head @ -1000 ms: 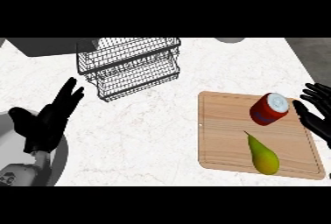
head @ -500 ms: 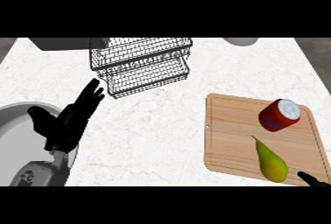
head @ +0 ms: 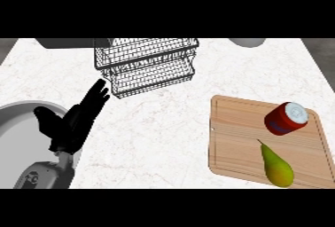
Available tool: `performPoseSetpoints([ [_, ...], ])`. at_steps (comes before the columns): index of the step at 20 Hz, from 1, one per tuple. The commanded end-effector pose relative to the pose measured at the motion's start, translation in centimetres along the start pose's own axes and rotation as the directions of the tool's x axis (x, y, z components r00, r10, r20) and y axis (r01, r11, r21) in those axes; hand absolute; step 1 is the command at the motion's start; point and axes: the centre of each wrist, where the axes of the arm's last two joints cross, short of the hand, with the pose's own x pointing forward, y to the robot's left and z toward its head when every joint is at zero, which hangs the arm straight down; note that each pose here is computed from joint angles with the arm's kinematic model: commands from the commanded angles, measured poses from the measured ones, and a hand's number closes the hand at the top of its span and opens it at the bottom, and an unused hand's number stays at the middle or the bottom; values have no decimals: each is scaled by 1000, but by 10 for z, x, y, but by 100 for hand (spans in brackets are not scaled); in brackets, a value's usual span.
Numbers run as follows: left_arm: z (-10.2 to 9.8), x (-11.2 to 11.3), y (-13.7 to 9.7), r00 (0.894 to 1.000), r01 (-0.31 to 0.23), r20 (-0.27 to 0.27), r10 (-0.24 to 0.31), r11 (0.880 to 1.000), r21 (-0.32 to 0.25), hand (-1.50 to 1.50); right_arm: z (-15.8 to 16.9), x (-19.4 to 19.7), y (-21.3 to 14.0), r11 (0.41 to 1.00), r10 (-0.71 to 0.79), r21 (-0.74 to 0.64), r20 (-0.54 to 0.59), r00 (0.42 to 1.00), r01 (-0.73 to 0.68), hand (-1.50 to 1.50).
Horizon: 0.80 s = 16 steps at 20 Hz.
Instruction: Pick the pear from the cutting board and place it in the tiered basket
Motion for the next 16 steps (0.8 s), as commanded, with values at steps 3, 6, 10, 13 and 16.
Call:
performPoseSetpoints([
  [3,-4,-10,-17,999,-16,-42,16,1000,-11,0,15,73,-6,992,120,53,-126,985,-114,-150],
  [6,-16,11,3,999,-4,-34,3,1000,-25,0,26,103,4,992,107,86,-170,980,-93,-150],
  [10,-4,-12,-2,999,-14,-47,12,999,-42,0,21,114,18,986,162,88,-255,953,-144,-150],
  [13,-14,-14,-12,1000,-2,-30,0,999,-48,0,20,121,23,968,249,110,-306,919,-226,-150],
  [16,-19,1,-9,998,-18,-63,17,1000,-18,0,12,113,41,952,300,162,-325,897,-260,-150],
])
